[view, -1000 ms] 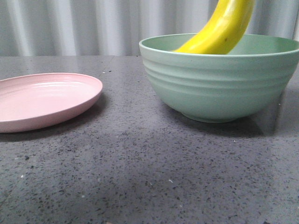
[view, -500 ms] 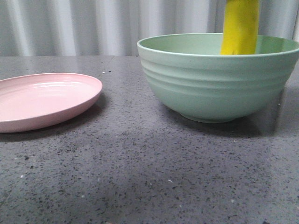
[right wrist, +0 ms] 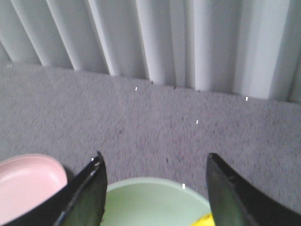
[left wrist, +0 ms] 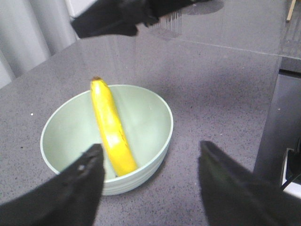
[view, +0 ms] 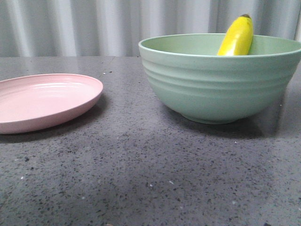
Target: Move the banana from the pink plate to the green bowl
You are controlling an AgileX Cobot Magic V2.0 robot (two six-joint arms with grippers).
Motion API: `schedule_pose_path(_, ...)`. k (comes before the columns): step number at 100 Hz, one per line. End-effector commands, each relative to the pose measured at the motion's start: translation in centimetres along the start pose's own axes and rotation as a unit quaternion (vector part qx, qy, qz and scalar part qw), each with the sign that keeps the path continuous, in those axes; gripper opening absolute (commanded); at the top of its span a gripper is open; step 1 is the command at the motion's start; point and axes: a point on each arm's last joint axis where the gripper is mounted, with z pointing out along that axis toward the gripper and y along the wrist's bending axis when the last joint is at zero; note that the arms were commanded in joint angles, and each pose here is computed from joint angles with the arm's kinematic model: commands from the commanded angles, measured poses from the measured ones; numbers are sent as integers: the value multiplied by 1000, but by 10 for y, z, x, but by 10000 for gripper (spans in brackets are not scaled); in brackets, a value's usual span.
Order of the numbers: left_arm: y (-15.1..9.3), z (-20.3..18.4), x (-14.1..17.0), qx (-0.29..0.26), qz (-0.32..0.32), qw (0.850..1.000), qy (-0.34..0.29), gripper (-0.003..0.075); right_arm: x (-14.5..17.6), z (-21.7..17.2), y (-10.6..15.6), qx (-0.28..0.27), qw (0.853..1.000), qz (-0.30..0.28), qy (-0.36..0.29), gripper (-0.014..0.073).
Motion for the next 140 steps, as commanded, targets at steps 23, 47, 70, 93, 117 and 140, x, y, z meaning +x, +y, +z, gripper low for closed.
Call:
schedule_pose_path(23,-2,-46,-20,-1,-8,995,-102,-20,-11,-55,7,-15,999,-29,22,8)
schedule_pose_path(47,-4,-74,14,-1,-9,993,-119,-20,-1,-93,10,-19,999,-33,2,-66)
schedule_pose_path(70,-6,-91,65,-4,-15,988,-155,-20,36,-130,9,-14,998,-33,-53,-66)
schedule_pose_path(93,-7,-102,123,-7,-21,980,-196,-20,85,-156,4,-3,991,-33,-126,-66)
schedule_pose_path(117,-9,-103,165,-5,-24,979,-202,-20,139,-160,-1,6,988,-38,-150,-65)
schedule_pose_path(140,-9,-94,181,-5,-25,983,-180,-20,161,-155,-3,6,991,-37,-126,-65)
